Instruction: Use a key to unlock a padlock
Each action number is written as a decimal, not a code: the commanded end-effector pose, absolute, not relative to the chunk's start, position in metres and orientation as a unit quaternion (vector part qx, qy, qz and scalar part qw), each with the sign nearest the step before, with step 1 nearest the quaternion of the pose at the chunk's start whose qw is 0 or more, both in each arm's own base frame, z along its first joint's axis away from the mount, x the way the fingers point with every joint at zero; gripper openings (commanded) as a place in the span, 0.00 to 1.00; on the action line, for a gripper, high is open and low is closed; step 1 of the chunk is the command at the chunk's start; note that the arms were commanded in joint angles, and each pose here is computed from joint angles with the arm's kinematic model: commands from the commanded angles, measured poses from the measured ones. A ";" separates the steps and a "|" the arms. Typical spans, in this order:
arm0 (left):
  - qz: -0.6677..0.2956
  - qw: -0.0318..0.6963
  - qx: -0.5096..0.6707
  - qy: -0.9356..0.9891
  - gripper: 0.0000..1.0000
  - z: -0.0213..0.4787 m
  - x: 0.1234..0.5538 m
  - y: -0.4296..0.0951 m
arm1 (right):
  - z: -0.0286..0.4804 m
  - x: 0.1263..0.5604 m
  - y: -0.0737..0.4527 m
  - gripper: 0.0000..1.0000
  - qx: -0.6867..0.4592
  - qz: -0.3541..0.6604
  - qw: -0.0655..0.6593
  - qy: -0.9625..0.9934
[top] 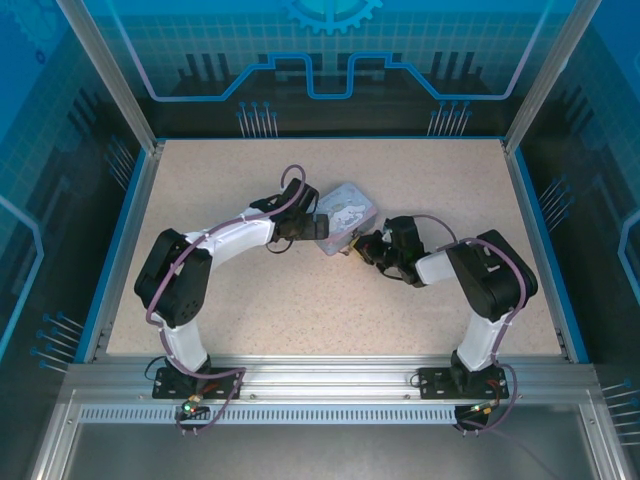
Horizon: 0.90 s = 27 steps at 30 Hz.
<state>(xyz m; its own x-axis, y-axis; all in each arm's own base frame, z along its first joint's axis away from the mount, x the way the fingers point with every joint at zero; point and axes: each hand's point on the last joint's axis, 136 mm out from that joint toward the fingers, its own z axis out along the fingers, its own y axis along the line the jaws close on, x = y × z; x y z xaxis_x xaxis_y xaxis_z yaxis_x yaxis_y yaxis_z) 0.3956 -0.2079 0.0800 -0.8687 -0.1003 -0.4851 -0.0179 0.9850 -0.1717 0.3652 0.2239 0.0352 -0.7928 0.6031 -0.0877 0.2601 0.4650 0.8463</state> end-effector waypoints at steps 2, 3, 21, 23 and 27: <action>-0.030 0.173 -0.024 0.984 0.99 0.034 0.360 -0.189 | 0.034 0.378 0.208 0.00 0.284 0.449 0.208 0.822; -0.030 0.172 -0.024 0.984 0.99 0.033 0.359 -0.189 | 0.033 0.378 0.206 0.00 0.283 0.447 0.206 0.823; -0.042 0.175 -0.021 0.984 0.99 0.039 0.362 -0.194 | 0.039 0.365 0.170 0.00 0.222 0.384 0.202 0.873; -0.051 0.179 -0.017 0.982 0.99 0.045 0.364 -0.198 | 0.046 0.360 0.169 0.00 0.212 0.388 0.203 0.874; -0.076 0.191 -0.007 0.979 0.99 0.065 0.371 -0.209 | 0.055 0.345 0.168 0.00 0.200 0.385 0.187 0.882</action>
